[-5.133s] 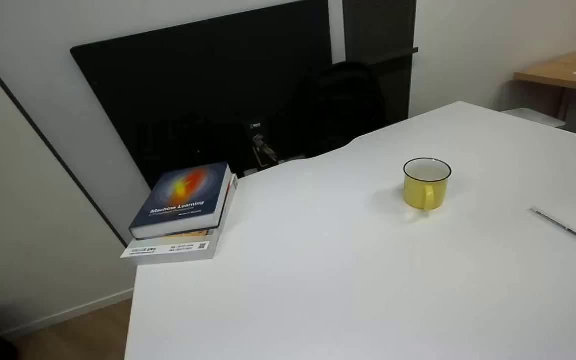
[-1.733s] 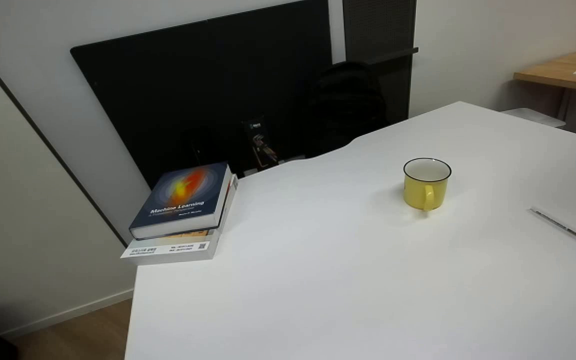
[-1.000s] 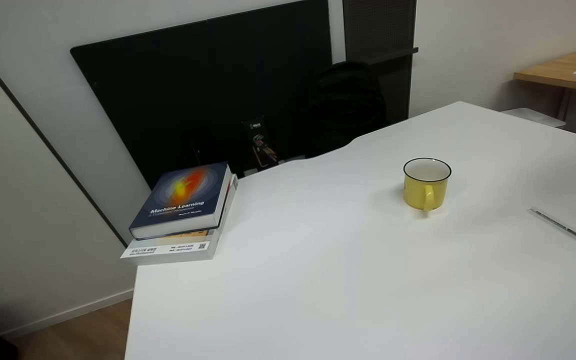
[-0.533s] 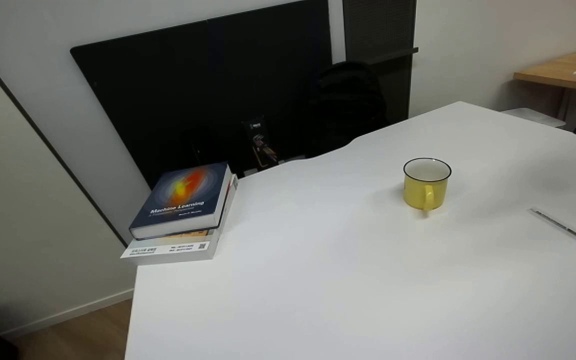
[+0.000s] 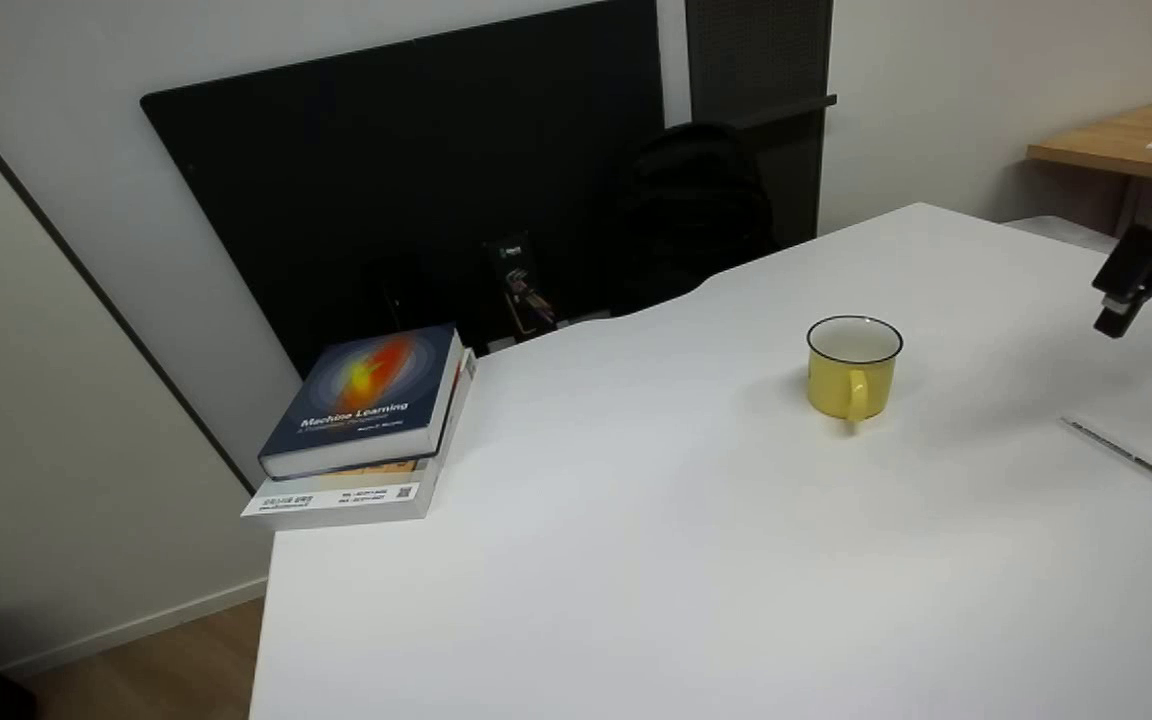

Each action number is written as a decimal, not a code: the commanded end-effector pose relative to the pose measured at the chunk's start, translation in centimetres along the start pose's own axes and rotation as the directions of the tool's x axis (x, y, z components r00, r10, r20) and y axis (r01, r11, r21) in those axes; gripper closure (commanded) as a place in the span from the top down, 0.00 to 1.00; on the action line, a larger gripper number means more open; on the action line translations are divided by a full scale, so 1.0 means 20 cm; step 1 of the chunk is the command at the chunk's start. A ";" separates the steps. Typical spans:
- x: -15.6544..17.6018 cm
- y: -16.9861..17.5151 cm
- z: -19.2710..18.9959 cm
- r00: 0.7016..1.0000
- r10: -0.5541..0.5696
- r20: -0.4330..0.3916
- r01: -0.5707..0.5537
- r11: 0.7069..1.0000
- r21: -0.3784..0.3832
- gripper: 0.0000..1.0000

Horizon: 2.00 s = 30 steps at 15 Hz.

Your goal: Put the marker inside the cup

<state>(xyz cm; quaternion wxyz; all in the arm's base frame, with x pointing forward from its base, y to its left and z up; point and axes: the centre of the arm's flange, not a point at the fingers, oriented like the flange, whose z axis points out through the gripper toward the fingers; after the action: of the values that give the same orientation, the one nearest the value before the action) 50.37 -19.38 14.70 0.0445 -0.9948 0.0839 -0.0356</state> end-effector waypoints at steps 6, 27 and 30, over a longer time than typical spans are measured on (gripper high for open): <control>-0.04 -0.09 0.16 0.986 0.161 -0.040 -0.163 0.986 -0.046 1.00; -0.15 -0.15 0.37 0.999 0.034 -0.006 -0.035 0.996 -0.080 1.00; -0.12 -0.10 0.38 1.000 0.023 -0.012 -0.023 0.996 -0.083 1.00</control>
<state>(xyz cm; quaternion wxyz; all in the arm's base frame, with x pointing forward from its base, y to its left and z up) 47.71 -14.93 8.69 -0.0001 -0.9939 0.1043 -0.0352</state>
